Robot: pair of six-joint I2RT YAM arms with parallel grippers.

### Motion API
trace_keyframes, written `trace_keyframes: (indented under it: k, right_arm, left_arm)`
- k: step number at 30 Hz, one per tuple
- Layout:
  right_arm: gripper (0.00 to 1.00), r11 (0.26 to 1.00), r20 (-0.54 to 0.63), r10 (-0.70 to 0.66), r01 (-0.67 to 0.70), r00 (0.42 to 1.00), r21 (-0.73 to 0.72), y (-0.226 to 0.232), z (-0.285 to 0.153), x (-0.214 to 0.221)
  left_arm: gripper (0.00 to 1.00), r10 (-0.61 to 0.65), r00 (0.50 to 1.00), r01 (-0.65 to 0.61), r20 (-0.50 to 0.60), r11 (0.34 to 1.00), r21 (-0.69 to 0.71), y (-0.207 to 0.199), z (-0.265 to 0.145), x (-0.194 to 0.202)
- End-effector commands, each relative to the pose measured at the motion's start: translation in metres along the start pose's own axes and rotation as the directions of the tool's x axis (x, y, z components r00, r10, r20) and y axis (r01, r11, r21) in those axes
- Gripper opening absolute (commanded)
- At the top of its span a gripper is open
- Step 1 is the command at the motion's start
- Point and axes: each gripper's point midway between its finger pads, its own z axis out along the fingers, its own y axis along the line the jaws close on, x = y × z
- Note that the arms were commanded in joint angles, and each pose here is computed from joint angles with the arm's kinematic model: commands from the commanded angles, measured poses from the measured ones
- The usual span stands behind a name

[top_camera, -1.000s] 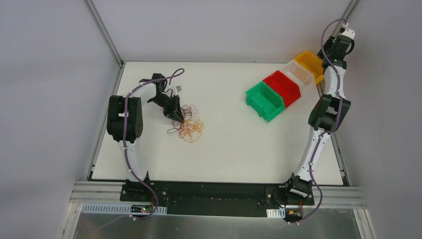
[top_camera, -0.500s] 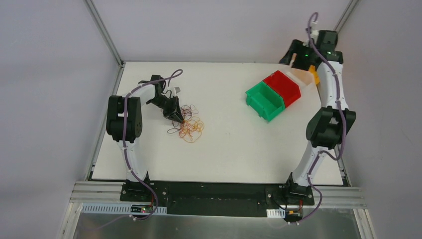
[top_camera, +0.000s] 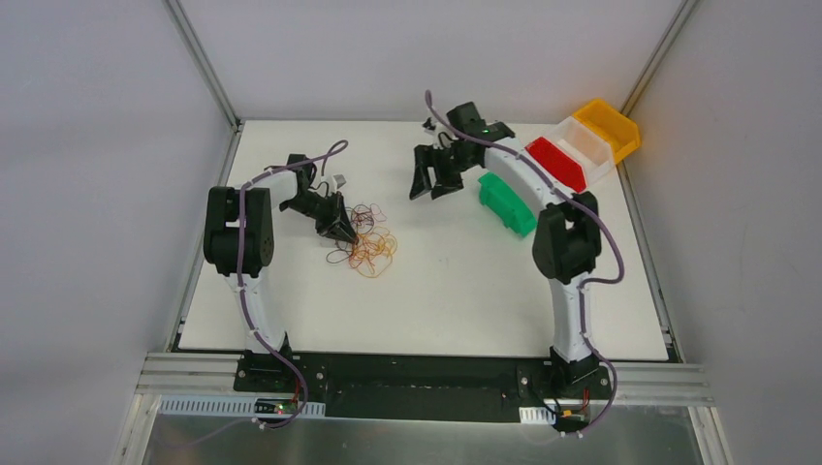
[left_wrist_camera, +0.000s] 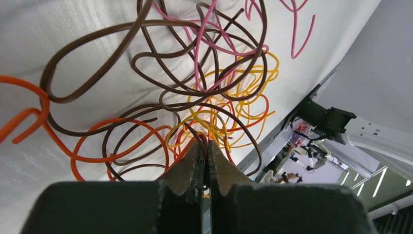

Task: Untangle the cables

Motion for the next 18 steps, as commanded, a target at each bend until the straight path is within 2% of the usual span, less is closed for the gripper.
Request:
trace_keyframes:
  k: [1, 6, 12, 15, 18]
  right_arm:
    - [0.74, 0.997, -0.005, -0.077, 0.077, 0.997, -0.003, 0.029, 0.055, -0.01]
    - [0.74, 0.99, -0.011, -0.142, 0.142, 0.99, 0.02, 0.033, 0.107, -0.014]
    - [0.72, 0.979, 0.005, -0.196, 0.195, 0.981, 0.058, 0.028, 0.15, -0.016]
    - [0.64, 0.971, 0.011, -0.224, 0.223, 0.974, 0.083, 0.023, 0.164, -0.015]
    - [0.46, 0.967, 0.01, -0.234, 0.232, 0.972, 0.104, 0.016, 0.17, -0.014]
  left_arm:
    - [0.0, 0.012, 1.0, -0.012, 0.003, 0.999, 0.034, -0.008, -0.003, 0.005]
    - [0.0, 0.011, 1.0, -0.011, -0.005, 1.0, 0.029, -0.004, -0.002, 0.013]
    - [0.0, 0.008, 1.0, -0.008, -0.004, 1.0, 0.028, -0.002, -0.002, 0.015]
    - [0.0, 0.008, 1.0, -0.008, 0.008, 0.999, 0.033, -0.003, -0.006, 0.013]
    - [0.0, 0.01, 1.0, -0.012, 0.03, 0.999, 0.046, -0.007, -0.013, 0.01]
